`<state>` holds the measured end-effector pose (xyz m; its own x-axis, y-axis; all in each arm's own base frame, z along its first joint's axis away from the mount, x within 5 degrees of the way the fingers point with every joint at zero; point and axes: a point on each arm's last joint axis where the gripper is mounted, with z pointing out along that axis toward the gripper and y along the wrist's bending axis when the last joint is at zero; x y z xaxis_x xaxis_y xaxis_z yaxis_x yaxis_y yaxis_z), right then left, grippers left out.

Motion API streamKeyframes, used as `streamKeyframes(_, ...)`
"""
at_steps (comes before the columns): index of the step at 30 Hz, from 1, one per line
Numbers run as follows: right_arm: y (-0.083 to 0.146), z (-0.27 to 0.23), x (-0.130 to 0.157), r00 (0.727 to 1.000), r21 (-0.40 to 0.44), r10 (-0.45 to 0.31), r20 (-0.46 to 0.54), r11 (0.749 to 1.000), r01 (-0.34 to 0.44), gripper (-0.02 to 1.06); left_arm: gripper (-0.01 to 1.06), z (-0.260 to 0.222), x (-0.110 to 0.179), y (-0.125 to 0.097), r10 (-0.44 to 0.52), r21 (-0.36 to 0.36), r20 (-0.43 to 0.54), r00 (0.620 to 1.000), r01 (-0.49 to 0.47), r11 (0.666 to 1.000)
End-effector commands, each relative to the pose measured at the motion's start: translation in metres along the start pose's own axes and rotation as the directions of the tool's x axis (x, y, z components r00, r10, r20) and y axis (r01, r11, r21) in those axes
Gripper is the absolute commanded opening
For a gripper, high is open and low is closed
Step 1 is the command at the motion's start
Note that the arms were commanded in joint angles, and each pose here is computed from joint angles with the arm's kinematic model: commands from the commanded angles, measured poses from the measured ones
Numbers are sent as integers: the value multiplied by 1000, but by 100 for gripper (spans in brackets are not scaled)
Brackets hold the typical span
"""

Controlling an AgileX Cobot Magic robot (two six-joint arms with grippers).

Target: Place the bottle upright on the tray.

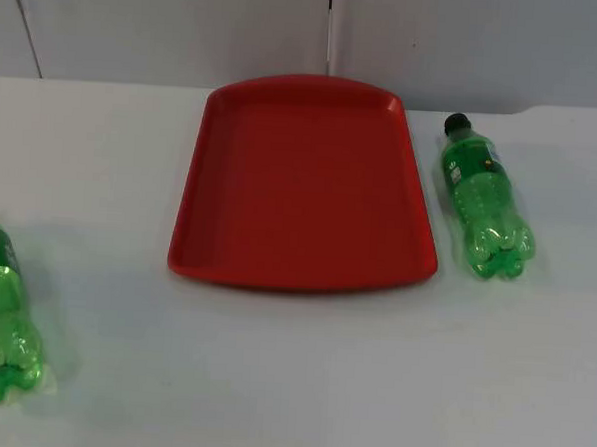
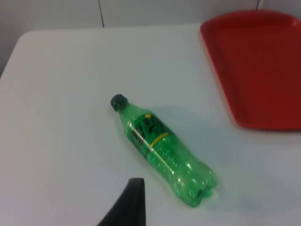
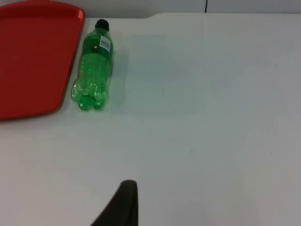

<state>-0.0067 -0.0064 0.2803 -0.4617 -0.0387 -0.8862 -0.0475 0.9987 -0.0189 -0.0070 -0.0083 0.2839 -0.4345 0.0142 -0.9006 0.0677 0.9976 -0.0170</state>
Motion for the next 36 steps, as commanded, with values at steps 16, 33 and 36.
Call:
streamKeyframes(16, 0, -1, 0, 1000, 3, -2, 12, 1000, 2, 105, 105, 5, -46, -2, -42, 40, 5, 999, 42, 998)
streamKeyframes(33, 0, -1, 0, 1000, 3, -2, 12, 1000, 2, 105, 105, 44, -89, -2, -99, 79, -123, 987, 110, 991)
streamKeyframes(36, 0, -1, 0, 1000, 3, -2, 12, 1000, 2, 105, 105, 56, -98, 0, -105, 74, -149, 983, 117, 990)
